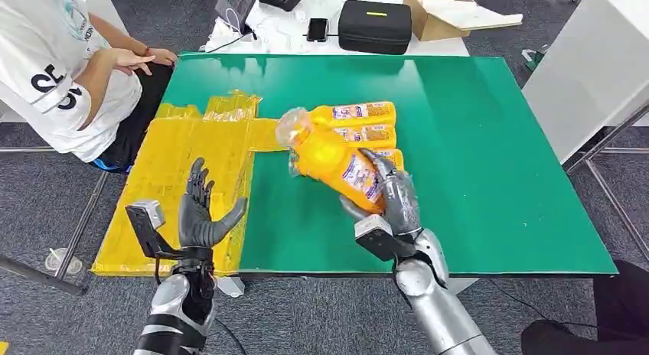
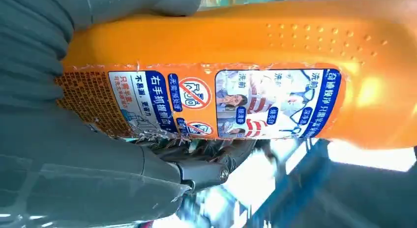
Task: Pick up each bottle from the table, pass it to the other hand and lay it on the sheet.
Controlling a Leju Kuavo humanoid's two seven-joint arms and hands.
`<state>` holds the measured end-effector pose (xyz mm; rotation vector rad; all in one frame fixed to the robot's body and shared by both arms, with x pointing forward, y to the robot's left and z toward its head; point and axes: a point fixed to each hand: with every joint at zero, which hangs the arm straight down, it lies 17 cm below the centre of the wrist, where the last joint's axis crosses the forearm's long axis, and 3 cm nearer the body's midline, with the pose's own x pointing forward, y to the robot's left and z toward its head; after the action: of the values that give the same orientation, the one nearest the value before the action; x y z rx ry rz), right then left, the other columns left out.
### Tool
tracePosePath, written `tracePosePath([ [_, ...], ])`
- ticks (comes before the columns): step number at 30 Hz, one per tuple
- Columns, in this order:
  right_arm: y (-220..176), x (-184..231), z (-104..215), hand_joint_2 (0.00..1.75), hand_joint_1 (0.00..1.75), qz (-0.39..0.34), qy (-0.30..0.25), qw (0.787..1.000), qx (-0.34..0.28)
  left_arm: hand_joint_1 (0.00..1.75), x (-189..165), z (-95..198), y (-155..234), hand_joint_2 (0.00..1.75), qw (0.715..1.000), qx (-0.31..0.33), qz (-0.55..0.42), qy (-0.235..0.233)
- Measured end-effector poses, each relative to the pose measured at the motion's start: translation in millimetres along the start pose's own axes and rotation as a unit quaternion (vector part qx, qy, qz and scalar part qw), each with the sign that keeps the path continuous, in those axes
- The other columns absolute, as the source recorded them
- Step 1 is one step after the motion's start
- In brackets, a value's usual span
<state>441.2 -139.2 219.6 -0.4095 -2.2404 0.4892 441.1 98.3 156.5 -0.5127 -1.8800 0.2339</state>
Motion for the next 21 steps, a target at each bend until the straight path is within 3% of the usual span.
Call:
tracePosePath([
  [3,-17.7,4.4,1.7,1.75,1.75,0.011,-0.004,0.999,-0.043,0.00,10.0,-2.6,-14.7,1.75,0.999,-0.022,0.025,-0.009],
  [8,-17.6,-1.5,12.1,1.75,1.75,-0.012,0.010,0.998,-0.053,0.00,21.9,0.4,-44.9,1.75,0.995,-0.074,0.063,-0.015],
  [21,67.6,-11.1,43.0,1.75,1.75,-0.087,0.059,0.994,0.029,0.00,21.5,12.0,-89.4,1.75,0.986,-0.153,0.066,-0.006],
])
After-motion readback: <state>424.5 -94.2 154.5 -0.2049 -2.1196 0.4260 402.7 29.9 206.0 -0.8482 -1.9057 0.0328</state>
